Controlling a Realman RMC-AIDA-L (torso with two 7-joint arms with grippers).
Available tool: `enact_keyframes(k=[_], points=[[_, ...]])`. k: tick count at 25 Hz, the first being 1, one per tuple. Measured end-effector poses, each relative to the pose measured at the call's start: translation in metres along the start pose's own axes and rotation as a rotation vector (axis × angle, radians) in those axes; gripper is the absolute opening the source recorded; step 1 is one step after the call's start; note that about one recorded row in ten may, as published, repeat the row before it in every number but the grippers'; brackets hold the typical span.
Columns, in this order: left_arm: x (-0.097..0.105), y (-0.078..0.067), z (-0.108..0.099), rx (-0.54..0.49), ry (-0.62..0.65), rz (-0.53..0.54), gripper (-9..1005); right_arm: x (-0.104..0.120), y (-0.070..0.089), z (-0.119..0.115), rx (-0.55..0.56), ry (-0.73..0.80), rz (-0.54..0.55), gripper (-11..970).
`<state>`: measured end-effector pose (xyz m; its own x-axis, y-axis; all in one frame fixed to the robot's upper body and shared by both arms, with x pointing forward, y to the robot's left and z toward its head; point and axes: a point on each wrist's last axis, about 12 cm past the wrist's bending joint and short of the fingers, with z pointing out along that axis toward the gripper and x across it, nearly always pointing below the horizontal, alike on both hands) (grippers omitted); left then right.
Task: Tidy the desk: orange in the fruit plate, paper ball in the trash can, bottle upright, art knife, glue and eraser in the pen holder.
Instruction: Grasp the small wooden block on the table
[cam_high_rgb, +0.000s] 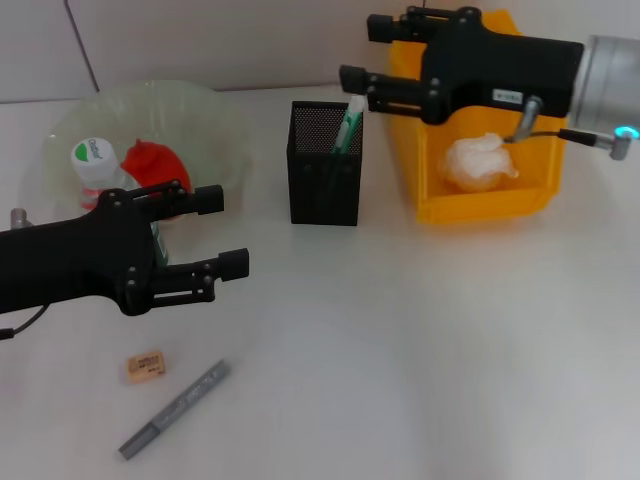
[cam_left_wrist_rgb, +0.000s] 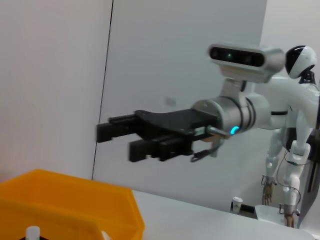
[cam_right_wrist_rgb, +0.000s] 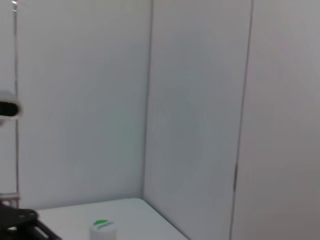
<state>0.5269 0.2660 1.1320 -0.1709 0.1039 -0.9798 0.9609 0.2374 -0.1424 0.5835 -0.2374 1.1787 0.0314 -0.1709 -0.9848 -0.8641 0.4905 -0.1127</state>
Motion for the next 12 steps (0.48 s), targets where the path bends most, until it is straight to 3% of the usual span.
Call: enact_keyframes(k=[2,12], points=[[0.0,0.0,0.0,0.0,-0.001,0.0,799,0.001,0.006,-0.01,-0.022,-0.018,-0.002,632],[0.001,-0.001,0.0,-0.001,-0.006,-0.003,799,0.012,0.019,-0.046,-0.059,-0.045,0.038,705]])
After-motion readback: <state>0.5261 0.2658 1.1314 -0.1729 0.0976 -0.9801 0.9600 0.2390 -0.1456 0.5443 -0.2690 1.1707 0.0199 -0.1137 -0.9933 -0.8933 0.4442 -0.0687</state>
